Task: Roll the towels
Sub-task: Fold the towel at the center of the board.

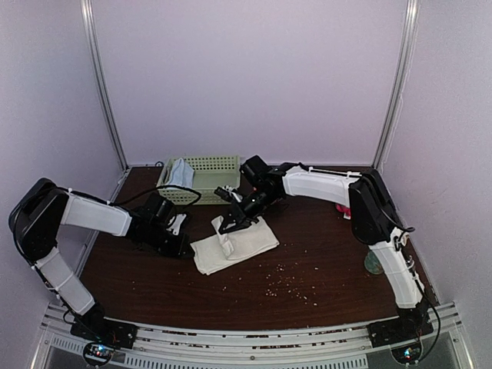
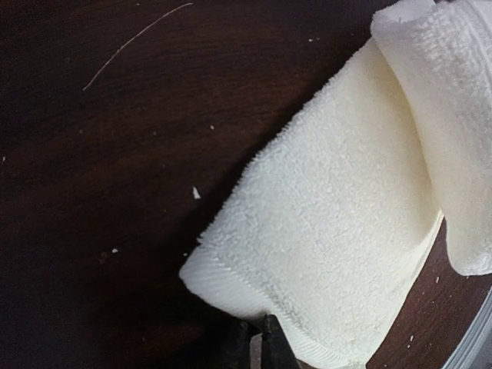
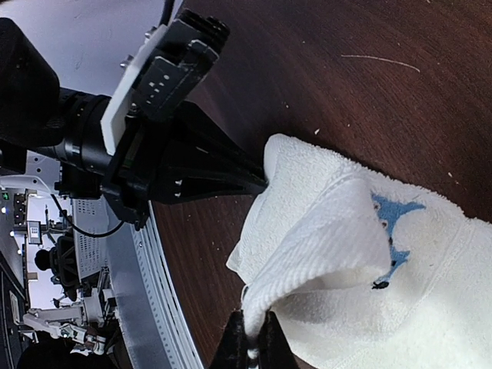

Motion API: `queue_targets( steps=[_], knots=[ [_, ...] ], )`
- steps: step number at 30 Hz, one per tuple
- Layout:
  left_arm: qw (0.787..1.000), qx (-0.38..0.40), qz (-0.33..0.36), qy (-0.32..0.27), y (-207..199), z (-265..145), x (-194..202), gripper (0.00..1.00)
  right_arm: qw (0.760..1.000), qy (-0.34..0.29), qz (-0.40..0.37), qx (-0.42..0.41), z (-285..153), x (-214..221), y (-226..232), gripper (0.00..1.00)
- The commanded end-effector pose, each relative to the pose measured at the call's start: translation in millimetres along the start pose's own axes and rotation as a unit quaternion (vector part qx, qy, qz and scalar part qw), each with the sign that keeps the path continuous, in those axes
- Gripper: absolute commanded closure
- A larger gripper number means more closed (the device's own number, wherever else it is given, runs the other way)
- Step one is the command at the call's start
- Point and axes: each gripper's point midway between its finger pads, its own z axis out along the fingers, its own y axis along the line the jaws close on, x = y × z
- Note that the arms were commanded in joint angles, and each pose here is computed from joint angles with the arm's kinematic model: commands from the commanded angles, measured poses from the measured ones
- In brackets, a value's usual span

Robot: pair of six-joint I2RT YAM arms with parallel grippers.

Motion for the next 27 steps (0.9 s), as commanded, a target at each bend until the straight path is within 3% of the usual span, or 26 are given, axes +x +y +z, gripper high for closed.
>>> queue_targets(
  steps=[1,19,27],
  knots=[
    [1.0,-0.01,-0.003,0.011,5.5,4.0,11.6,0.93,1.0,0.0,-0.003,-0.007,14.9,-3.4,-0.6,1.0],
    [1.0,-0.01,-0.005,0.007,6.3,4.1,12.9,0.93,0.999,0.002,0.004,-0.04,48.4,-3.8,11.9,1.0],
    [1.0,-0.014,-0.005,0.003,6.7,1.7,11.7,0.93,0.999,0.014,-0.009,-0.04,50.6,1.2,10.2,0.81]
  ],
)
